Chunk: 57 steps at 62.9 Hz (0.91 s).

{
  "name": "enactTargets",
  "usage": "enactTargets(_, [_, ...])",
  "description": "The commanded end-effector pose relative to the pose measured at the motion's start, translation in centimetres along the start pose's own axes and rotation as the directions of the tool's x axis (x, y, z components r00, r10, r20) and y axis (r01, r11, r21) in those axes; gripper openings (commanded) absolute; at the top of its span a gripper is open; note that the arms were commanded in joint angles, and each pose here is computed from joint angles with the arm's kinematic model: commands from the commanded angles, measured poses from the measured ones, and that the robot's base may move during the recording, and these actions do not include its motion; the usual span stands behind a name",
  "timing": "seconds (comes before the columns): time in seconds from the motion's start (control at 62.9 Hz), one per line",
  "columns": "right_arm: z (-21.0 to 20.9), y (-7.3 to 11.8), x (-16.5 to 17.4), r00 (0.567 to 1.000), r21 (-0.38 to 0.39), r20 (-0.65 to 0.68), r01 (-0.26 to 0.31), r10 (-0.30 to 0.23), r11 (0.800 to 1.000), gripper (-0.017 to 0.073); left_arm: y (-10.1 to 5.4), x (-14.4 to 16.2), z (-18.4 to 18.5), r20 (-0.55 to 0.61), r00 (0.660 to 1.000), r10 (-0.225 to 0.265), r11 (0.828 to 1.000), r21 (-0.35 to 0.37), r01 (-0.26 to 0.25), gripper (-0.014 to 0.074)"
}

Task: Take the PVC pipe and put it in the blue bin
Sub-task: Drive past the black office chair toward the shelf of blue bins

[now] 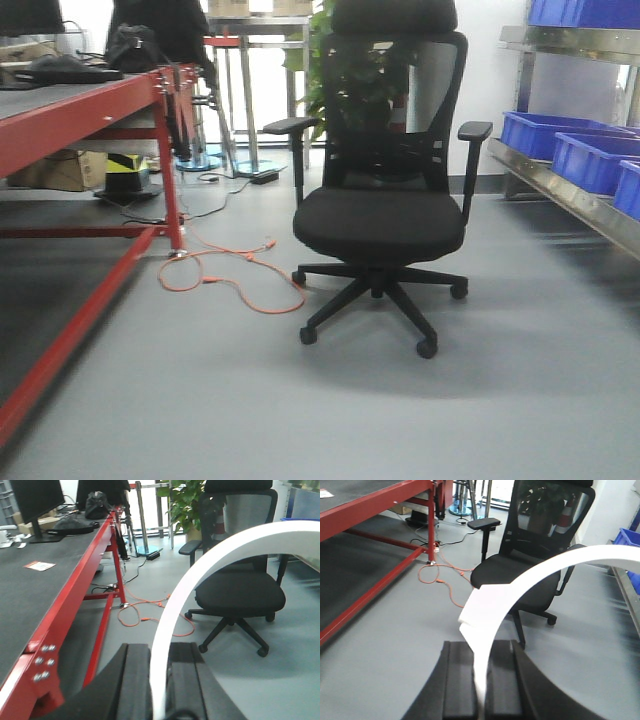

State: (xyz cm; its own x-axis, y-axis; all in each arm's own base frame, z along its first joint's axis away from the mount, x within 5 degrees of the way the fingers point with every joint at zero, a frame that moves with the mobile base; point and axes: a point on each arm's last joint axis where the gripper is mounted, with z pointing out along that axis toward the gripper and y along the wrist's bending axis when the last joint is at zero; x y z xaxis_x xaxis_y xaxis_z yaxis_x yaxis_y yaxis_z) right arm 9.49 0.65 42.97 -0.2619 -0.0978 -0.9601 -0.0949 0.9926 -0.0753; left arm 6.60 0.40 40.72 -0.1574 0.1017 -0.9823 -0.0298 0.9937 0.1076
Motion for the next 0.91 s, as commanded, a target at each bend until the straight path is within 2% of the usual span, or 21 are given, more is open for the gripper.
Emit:
enactTargets(0.0, [-0.28, -0.09, -0.34, 1.0, 0.011, 0.028, 0.013, -0.013, 1.0, -0.0168, -0.03, -0.37, -0.12, 0.039, 0.999, -0.013, 1.0, 0.005, 0.013, -0.0111])
enactTargets(0.891, [-0.28, -0.09, -0.34, 1.0, 0.011, 0.028, 0.013, -0.013, 1.0, -0.0168, -0.03, -0.38, -0.12, 0.04, 0.999, -0.013, 1.0, 0.005, 0.013, -0.0111])
